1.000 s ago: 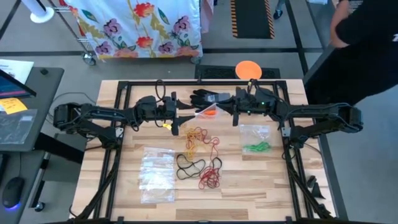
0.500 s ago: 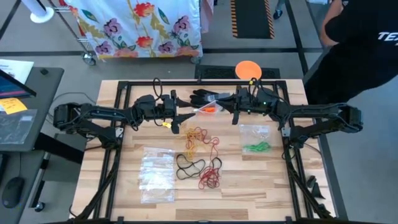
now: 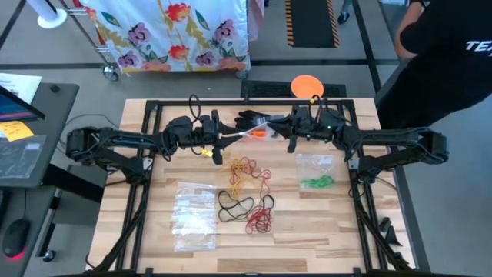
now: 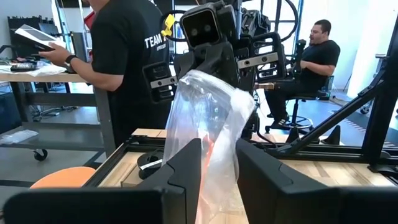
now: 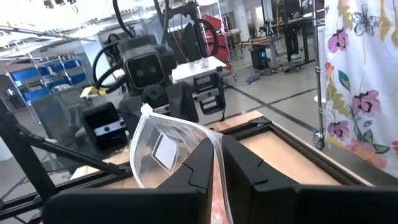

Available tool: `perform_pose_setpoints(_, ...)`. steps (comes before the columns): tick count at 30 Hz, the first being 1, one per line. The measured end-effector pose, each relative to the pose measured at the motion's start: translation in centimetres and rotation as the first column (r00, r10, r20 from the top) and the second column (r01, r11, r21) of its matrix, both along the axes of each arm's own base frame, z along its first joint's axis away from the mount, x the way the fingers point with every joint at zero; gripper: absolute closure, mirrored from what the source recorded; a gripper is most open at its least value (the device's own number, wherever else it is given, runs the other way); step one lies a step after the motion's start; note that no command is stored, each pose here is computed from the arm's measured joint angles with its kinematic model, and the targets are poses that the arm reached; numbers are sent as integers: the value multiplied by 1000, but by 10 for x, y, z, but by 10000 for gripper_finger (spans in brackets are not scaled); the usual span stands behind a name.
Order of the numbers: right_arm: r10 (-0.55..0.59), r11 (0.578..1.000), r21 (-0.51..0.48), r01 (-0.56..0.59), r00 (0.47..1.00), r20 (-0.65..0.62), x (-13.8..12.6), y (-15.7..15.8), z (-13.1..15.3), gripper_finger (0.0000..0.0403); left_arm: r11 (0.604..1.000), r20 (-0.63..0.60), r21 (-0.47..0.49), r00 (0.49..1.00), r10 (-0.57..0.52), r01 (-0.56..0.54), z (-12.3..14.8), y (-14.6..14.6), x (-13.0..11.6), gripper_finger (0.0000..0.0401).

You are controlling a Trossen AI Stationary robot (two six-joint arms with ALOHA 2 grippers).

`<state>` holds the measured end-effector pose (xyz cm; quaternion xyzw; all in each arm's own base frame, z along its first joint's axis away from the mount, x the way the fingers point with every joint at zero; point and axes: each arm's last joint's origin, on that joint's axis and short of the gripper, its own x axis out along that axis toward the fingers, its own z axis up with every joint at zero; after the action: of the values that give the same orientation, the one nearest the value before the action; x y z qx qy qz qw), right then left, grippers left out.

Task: Sort rubber bands
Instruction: Close the transparent zip bag containing the orange rubber bands

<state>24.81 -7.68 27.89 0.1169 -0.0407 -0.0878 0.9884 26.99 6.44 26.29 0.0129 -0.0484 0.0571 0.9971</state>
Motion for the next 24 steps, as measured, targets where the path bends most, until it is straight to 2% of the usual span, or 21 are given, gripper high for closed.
perform_pose_setpoints(6,0,1000,-3,0,1000,1,0,0,0,371,1000,8,2,1000,0,0,1,0,0,329)
perform_pose_setpoints(11,-1,1000,-4,1,1000,3,0,0,0,371,1000,11,6,1000,0,0,1,0,0,391)
perform_pose_setpoints(17,-1,1000,-1,1,1000,-7,0,0,-1,369,1000,6,0,1000,-1,1,1,0,0,400)
perform_pose_setpoints(20,23,1000,9,-22,999,-35,0,0,-3,353,1000,6,-1,1000,-8,8,1,-2,0,400)
perform_pose_setpoints(24,57,997,56,-51,992,-109,0,-3,-6,299,1000,6,-7,1000,-15,15,1,-4,1,400)
